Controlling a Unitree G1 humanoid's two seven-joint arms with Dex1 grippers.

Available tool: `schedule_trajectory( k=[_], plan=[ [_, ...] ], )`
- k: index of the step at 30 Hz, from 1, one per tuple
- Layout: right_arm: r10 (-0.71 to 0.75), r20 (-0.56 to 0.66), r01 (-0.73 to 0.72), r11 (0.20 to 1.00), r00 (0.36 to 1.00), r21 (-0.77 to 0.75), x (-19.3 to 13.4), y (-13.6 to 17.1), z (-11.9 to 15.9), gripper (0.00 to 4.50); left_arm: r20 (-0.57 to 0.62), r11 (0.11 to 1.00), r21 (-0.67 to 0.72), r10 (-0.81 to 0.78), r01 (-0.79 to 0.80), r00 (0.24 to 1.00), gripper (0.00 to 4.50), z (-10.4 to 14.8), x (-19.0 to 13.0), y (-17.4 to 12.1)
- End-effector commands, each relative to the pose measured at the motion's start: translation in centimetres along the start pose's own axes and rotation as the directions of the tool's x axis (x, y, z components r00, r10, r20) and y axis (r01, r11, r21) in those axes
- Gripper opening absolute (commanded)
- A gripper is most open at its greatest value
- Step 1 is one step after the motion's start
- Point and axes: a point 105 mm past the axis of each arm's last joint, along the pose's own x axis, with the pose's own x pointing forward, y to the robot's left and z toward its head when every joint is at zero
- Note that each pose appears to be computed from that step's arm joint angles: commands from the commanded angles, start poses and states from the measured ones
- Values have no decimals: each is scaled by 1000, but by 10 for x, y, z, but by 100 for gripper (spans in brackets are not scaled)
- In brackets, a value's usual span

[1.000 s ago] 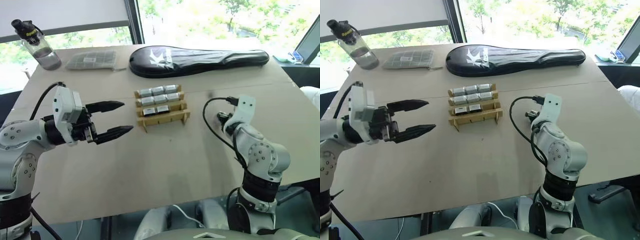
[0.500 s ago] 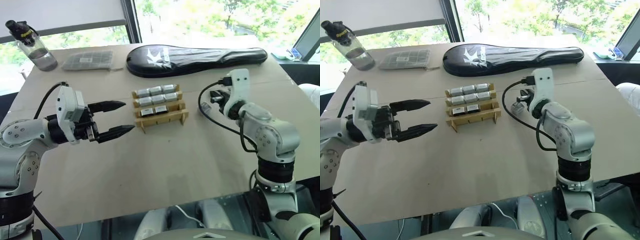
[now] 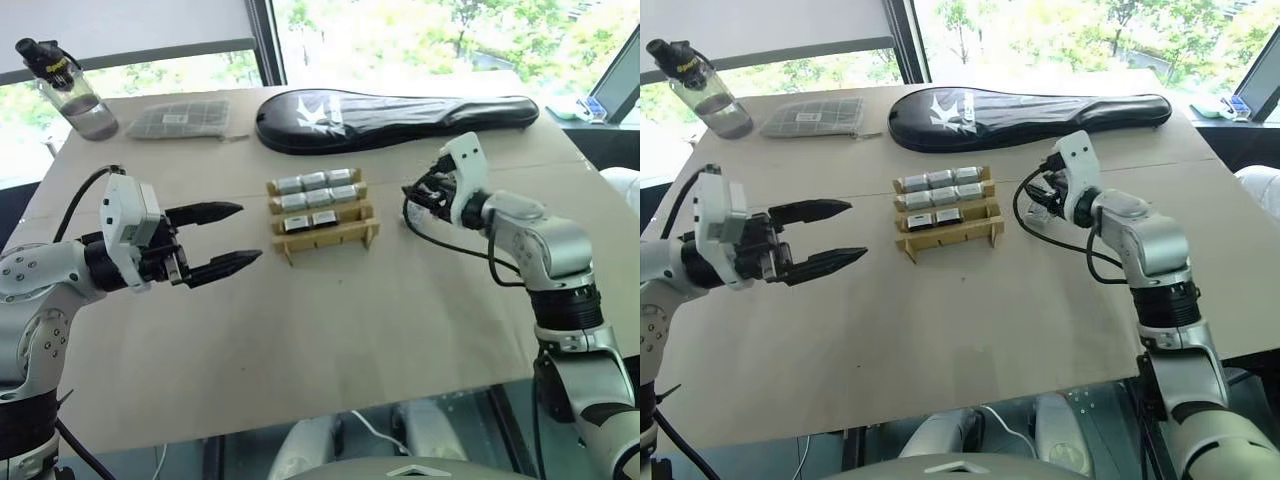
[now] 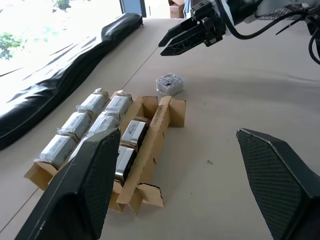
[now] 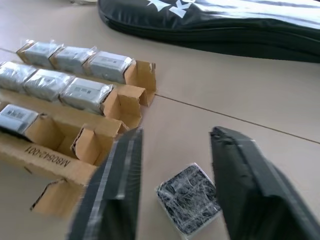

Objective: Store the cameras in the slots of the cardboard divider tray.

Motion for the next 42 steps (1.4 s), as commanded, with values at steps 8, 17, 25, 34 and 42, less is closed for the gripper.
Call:
schedule_trajectory(
  k=[8,17,25,34,42],
  plan=[
    [199,-124,-211,973,972,-93,-3,-22,-27,448,20,998,64,-10,9,1000,386,14,1,1],
    [255,-221,-305,922,941,-237,17,-41,-43,448,15,998,67,-12,11,1000,386,15,0,2],
    [331,-249,-390,887,910,-247,32,-26,-44,448,3,998,55,-21,21,1000,386,14,-2,-2],
    [358,-244,-414,877,901,-242,35,-21,-44,448,-4,998,55,-21,22,1000,386,14,-2,-2],
    [333,-211,-380,891,919,-250,32,-28,-39,195,7,998,47,-48,48,999,386,13,4,-1]
  ],
)
